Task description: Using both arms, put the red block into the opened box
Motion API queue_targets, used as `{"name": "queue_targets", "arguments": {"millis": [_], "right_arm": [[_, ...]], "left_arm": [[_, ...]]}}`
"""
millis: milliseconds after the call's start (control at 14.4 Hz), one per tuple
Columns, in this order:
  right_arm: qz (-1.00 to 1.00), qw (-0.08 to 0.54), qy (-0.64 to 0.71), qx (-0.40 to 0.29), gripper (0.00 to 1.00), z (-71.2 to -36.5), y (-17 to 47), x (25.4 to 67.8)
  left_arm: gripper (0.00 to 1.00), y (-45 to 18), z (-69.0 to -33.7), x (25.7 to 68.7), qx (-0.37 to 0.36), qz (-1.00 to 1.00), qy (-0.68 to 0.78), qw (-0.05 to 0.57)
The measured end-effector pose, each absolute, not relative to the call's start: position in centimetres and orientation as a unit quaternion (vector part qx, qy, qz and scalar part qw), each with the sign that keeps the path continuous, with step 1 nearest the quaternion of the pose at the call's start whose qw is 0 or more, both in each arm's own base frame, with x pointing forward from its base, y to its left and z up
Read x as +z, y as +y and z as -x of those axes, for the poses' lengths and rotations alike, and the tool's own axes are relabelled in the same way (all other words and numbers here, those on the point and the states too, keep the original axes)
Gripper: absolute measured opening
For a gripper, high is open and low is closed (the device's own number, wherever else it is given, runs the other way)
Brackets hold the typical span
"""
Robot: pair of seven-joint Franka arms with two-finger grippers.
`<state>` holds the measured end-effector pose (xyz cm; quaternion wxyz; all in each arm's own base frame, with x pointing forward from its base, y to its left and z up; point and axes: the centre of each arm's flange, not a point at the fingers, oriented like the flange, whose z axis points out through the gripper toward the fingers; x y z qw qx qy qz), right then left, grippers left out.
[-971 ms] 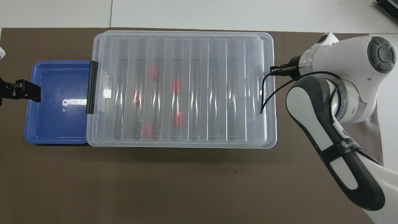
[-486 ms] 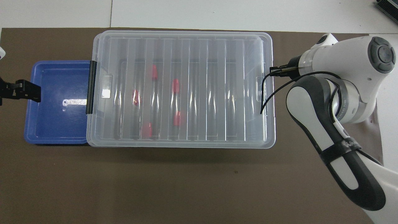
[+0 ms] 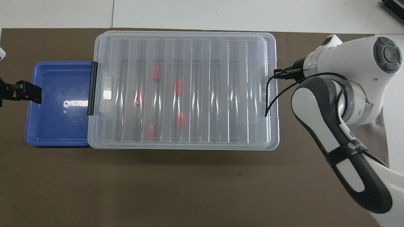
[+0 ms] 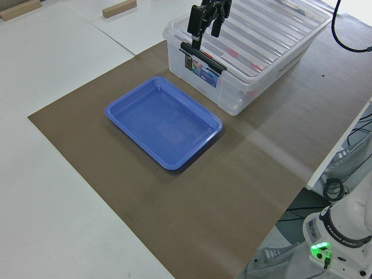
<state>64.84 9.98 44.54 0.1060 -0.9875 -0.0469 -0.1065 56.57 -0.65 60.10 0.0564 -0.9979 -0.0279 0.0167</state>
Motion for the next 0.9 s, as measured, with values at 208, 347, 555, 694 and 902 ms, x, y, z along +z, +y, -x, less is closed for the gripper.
{"name": "queue_targets", "arguments": {"millis": [208, 347, 555, 694, 902], "right_arm": [[0.990, 0.060, -0.068, -0.107, 0.36, -64.8, 8.7, 45.2], [0.992, 0.039, -0.059, -0.103, 0.55, -64.4, 7.7, 46.9], [0.996, 0.014, -0.032, -0.087, 0.87, -62.7, 6.0, 50.9], [0.997, 0.000, -0.006, -0.071, 1.00, -61.1, 5.3, 53.6], [0.999, 0.002, 0.029, -0.042, 1.00, -57.8, 3.4, 57.9]], "left_arm": [[1.00, -0.7, -56.5, 60.2, 0.016, 0.998, -0.028, 0.056], [1.00, -0.7, -56.5, 60.2, 0.016, 0.998, -0.027, 0.056], [1.00, -0.8, -56.5, 60.2, 0.016, 0.998, -0.027, 0.056], [1.00, -0.9, -56.5, 60.2, 0.016, 0.998, -0.027, 0.048], [1.00, -1.1, -56.5, 60.2, 0.017, 0.999, -0.034, 0.030]]}}
